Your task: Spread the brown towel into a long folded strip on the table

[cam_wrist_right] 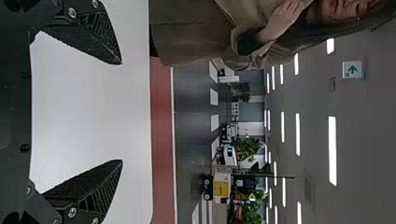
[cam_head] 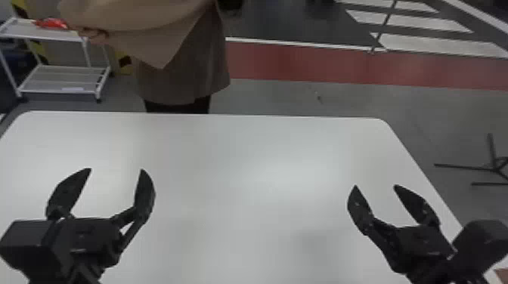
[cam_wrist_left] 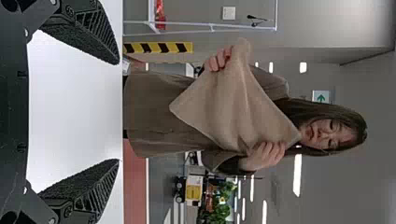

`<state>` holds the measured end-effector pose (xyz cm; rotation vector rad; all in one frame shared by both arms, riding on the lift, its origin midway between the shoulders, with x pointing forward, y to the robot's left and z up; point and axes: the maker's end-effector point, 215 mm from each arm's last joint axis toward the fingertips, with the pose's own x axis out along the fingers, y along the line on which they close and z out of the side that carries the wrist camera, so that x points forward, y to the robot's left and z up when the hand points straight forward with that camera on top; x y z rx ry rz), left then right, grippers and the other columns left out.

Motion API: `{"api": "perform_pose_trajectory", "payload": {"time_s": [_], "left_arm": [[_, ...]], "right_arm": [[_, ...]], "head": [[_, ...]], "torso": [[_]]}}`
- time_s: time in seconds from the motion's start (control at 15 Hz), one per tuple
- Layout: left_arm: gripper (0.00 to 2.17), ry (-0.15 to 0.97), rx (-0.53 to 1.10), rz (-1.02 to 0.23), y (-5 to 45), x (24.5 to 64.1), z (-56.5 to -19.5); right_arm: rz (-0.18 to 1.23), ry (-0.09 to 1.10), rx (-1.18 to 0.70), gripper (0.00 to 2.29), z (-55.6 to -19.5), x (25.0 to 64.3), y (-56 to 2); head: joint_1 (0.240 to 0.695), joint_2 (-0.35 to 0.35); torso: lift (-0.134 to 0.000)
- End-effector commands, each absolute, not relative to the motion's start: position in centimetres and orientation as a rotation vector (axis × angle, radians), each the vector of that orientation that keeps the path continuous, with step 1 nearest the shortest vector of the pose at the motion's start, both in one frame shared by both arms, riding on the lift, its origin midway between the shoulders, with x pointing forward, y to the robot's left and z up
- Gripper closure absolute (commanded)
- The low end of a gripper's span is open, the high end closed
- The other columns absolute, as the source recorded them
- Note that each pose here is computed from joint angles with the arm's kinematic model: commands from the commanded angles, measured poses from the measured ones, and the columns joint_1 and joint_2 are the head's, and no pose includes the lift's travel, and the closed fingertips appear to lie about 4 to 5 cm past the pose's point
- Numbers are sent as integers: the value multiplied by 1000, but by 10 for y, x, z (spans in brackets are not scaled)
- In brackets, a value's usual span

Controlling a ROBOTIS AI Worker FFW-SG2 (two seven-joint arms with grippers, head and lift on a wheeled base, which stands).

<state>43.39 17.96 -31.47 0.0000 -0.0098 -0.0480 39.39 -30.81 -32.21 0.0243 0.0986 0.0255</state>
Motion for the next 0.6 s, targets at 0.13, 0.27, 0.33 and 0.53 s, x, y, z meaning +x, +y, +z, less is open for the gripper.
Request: {"api": "perform_pose_trajectory", "payload": {"time_s": [0.13, 0.27, 0.33, 0.53], "left_arm": [[140, -12, 2, -35, 184, 435, -314], [140, -14, 3, -34, 185, 435, -313], [140, -14, 2, -37, 184, 435, -313], [140, -18, 4, -40, 183, 435, -310]], "right_arm": [[25, 98, 25, 137, -322, 394, -308], [25, 98, 24, 137, -322, 394, -308], [25, 100, 24, 137, -323, 394, -308], [24, 98, 24, 137, -321, 394, -308]], "head": [[695, -173], [695, -170], [695, -169], [695, -169]], "torso": [[-120], [-120], [-120], [-120]]}}
